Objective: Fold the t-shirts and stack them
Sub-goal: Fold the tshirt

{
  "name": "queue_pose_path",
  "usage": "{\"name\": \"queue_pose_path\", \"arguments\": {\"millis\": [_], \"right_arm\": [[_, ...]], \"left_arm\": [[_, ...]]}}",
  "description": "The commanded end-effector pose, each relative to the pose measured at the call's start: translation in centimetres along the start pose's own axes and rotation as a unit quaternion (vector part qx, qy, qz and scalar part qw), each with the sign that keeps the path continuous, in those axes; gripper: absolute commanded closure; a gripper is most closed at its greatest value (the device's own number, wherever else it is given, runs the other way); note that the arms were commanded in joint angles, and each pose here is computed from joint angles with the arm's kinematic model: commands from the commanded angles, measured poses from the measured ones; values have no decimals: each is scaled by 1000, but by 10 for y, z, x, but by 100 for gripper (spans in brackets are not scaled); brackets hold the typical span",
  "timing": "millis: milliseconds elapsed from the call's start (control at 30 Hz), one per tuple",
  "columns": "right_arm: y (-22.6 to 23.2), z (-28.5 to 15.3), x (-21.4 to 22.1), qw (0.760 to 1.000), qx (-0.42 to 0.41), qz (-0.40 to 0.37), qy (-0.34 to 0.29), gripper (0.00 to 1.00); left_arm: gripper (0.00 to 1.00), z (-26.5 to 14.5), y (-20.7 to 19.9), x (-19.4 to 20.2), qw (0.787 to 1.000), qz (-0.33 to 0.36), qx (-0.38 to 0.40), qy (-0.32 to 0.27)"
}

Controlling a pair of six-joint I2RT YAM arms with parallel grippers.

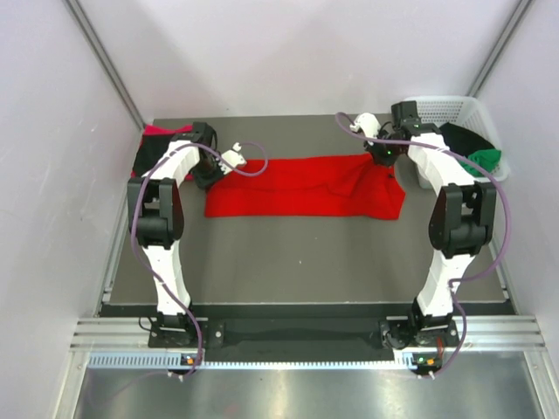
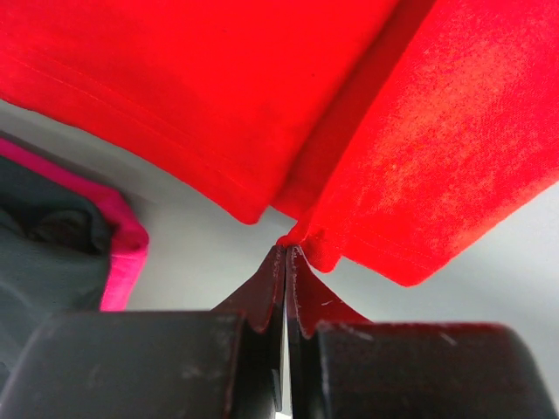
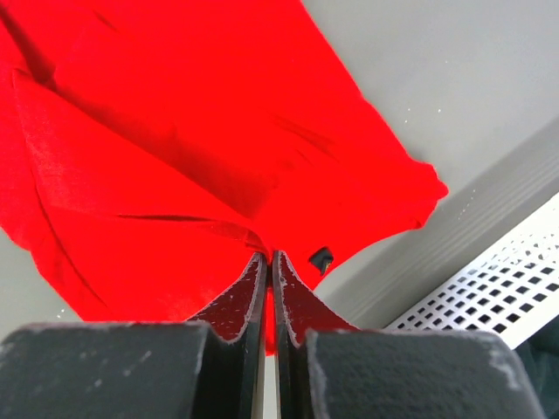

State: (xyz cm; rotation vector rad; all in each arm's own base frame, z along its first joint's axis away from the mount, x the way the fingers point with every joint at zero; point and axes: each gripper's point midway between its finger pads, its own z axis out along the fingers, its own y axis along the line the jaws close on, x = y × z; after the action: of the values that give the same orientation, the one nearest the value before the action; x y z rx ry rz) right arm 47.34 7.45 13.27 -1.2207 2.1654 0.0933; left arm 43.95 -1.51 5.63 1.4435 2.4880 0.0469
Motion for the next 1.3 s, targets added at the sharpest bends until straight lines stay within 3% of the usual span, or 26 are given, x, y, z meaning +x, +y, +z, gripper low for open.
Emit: {"name": "queue_pose_path", "arguments": {"millis": [0, 700, 733, 767, 800, 900, 967, 1000, 1100, 1167, 1267], "right_arm": [[-25, -7, -20, 999, 36, 0, -29, 100], [-47, 19, -30, 998, 52, 12, -34, 100], [-45, 20, -31, 998, 51, 12, -34, 98], [-47, 19, -31, 998, 56, 13, -33, 83], [-46, 18, -33, 997, 58, 23, -35, 76], [-54, -9, -49, 993, 89, 47, -62, 64], [-56, -39, -67, 988, 113, 42, -94, 49], [-48, -40, -63, 989, 105, 44, -94, 48], [-12, -39, -53, 994, 44, 19, -94, 48], [17, -23, -34, 997, -20, 23, -69, 54], [53, 0, -5, 993, -111, 20, -27, 61]], "left_arm": [[100, -10, 15, -5, 1000, -7, -22, -10], [100, 0, 19, 1, 999, -17, -29, 9], [100, -1, 20, 1, 999, -21, -33, 8], [97, -1, 23, 1, 999, -28, -41, 9], [82, -7, 28, 0, 998, -36, -55, 6], [66, -43, 44, -14, 991, -77, -101, -50], [62, -64, 54, -27, 979, -104, -144, -97], [60, -90, 54, -40, 970, -110, -166, -138], [53, -105, 43, -60, 957, -99, -182, -201], [55, -84, 22, -67, 968, -88, -150, -181], [65, -51, -9, -70, 980, -94, -81, -158]]}}
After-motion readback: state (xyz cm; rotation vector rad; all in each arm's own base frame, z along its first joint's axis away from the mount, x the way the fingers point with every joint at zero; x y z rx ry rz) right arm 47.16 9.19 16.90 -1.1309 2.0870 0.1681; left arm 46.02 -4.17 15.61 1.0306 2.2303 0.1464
